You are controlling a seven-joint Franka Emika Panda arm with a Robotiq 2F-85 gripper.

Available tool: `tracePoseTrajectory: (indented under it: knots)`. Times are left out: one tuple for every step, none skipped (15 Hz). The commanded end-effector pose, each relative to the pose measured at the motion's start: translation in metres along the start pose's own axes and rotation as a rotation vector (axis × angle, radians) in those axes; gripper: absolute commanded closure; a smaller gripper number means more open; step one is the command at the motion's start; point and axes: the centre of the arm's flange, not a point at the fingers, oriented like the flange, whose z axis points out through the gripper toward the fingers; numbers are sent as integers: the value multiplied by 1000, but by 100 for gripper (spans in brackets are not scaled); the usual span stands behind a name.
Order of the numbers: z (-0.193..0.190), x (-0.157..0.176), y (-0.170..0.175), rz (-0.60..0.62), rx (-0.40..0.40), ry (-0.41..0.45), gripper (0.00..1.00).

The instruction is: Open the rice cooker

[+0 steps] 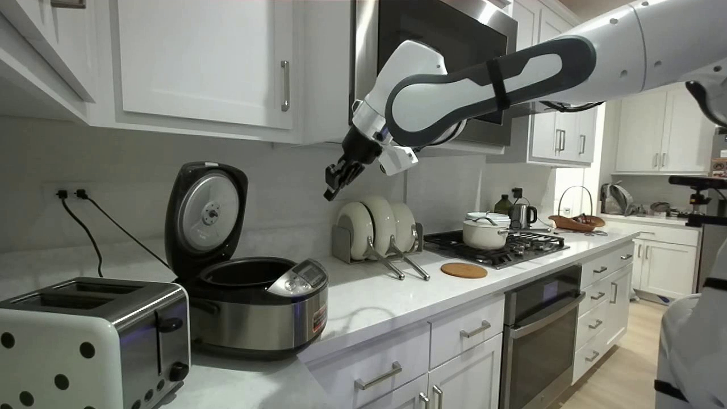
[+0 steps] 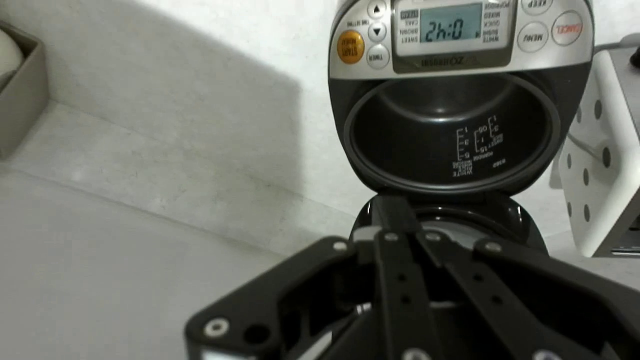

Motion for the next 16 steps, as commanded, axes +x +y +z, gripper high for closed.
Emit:
tracePoseTrajectory:
  knots:
    - [-11, -1, 1, 24, -4, -112, 100]
    - [-11, -2, 2, 24, -1, -147, 100]
    - [-10, -3, 2, 28, 5, -183, 100]
    - [-10, -4, 3, 31, 8, -209, 100]
    - [-10, -4, 3, 32, 15, -242, 100]
    - [-11, -4, 4, 35, 15, -266, 100]
    - [-11, -5, 4, 40, 18, -289, 100]
    - [-12, -5, 5, 44, 21, -315, 100]
    - [-12, -6, 4, 58, 16, -366, 74]
    - [-12, -8, 4, 71, 21, -411, 73]
    - [-13, -9, 5, 79, 23, -459, 68]
    - [-11, -22, 4, 49, 20, -397, 84]
    - [-12, -23, 5, 53, 22, -425, 77]
    - [-12, -23, 5, 55, 22, -436, 70]
    - [-12, -22, 6, 56, 23, -440, 67]
    - [-11, -22, 6, 57, 23, -442, 67]
